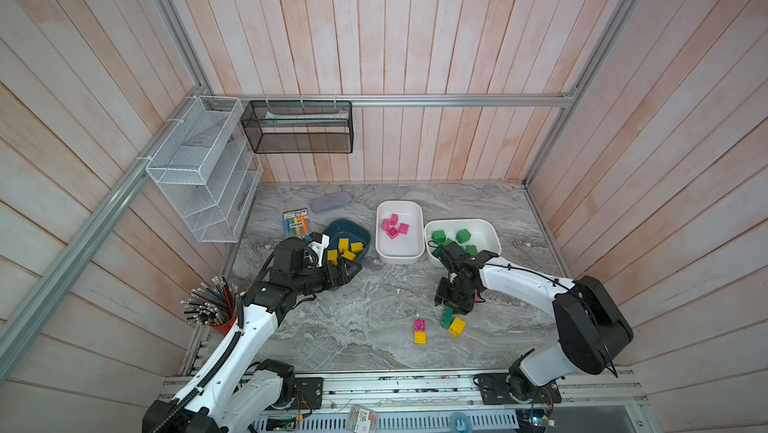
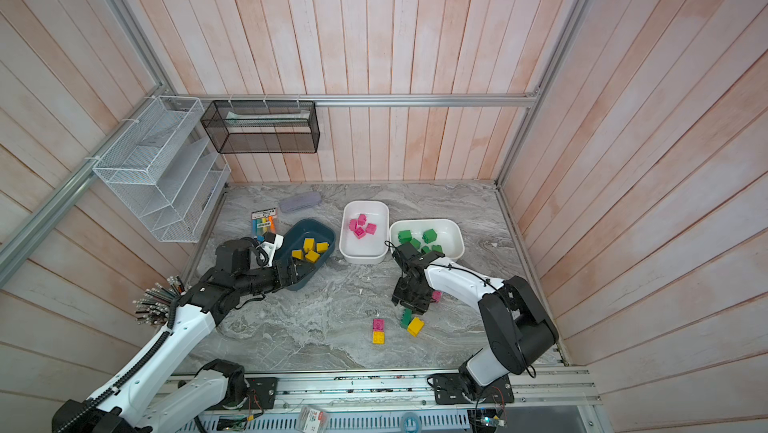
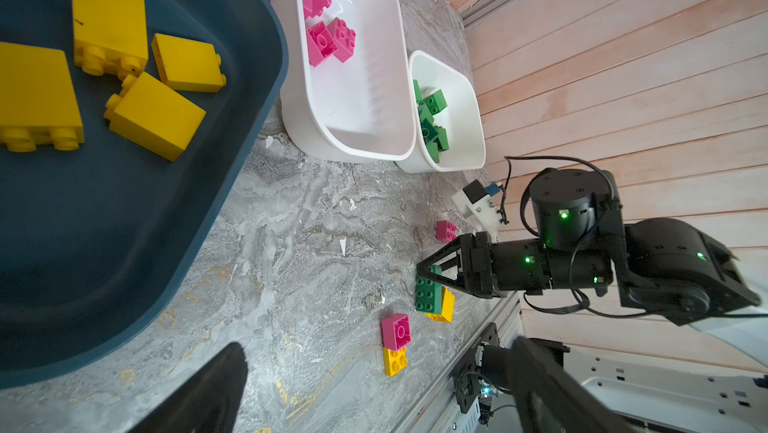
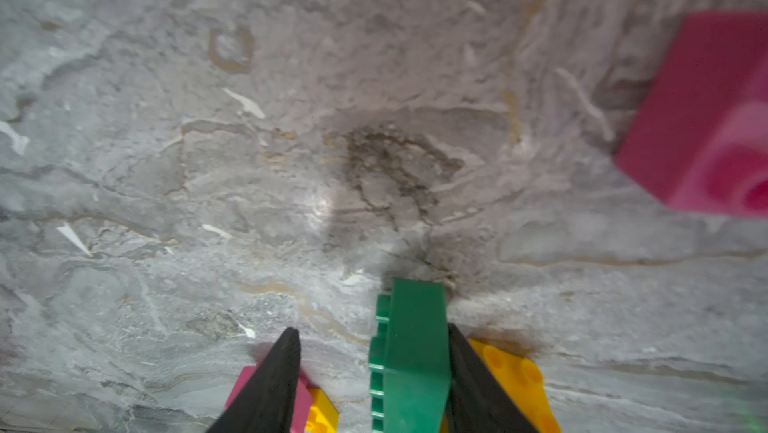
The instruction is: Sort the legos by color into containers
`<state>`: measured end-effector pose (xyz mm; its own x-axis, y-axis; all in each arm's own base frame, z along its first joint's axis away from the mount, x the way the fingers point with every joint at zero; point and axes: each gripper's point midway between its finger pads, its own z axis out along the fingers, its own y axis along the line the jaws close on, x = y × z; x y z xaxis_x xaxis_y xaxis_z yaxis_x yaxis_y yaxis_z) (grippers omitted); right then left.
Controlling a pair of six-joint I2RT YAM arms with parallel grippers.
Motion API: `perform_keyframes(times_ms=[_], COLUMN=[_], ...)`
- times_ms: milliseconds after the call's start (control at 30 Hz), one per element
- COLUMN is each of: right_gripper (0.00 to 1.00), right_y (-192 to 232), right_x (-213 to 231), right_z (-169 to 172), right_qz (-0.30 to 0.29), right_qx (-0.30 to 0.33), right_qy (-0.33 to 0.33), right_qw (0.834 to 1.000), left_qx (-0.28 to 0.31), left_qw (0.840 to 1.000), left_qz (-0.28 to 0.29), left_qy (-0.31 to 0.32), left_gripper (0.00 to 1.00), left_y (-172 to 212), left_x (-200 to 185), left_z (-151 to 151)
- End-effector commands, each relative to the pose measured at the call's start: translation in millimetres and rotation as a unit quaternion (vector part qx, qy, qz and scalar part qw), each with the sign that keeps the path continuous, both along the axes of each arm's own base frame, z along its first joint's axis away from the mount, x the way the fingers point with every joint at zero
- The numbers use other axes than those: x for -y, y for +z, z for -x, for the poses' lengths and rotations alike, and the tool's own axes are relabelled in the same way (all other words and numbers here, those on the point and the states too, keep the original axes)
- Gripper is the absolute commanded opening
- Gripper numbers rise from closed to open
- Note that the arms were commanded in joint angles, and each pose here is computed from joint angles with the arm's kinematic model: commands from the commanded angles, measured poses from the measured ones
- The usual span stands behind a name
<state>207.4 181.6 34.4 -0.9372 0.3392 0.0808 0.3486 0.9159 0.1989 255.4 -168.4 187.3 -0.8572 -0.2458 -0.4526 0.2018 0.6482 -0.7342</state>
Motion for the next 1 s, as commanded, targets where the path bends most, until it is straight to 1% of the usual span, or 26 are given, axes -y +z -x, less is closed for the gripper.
perform_keyframes(times_ms=[0,233,367,500,667,800,900,967], right_gripper=[0.53,0.52,0.52,0.49,0.47,0.41,0.38,0.33], right_y=[1,-1,-2,-8,-10,-13,-14,-14], right_x=[-7,-7,0,8,4,6,9,9], right_z=[-2,6,10,13,18,18,18,16], right_qz=[-0.002,0.020,0.051,0.087,0.109,0.123,0.133,0.138], right_qx=[-0.001,-0.012,-0.011,-0.002,0.003,0.006,0.010,0.017], right_qy=[0.007,0.029,0.075,0.131,0.162,0.166,0.168,0.171], right_qw=[1.000,0.999,0.996,0.988,0.981,0.978,0.977,0.975], left_qx=[0.002,0.003,0.005,0.006,0.003,0.004,0.005,0.005], left_qw=[1.000,1.000,1.000,1.000,1.000,1.000,1.000,1.000], left_qz=[-0.013,-0.014,-0.010,-0.006,-0.008,-0.010,-0.010,-0.009], left_qy=[0.002,0.006,0.014,0.020,0.021,0.020,0.019,0.018], left_gripper=[1.00,1.00,1.00,1.00,1.00,1.00,1.00,1.00], left_y=[-4,-6,-7,-9,-11,-11,-10,-10], left_x=[-4,-6,-7,-9,-11,-12,-12,-11], left_z=[2,5,6,11,19,20,20,18])
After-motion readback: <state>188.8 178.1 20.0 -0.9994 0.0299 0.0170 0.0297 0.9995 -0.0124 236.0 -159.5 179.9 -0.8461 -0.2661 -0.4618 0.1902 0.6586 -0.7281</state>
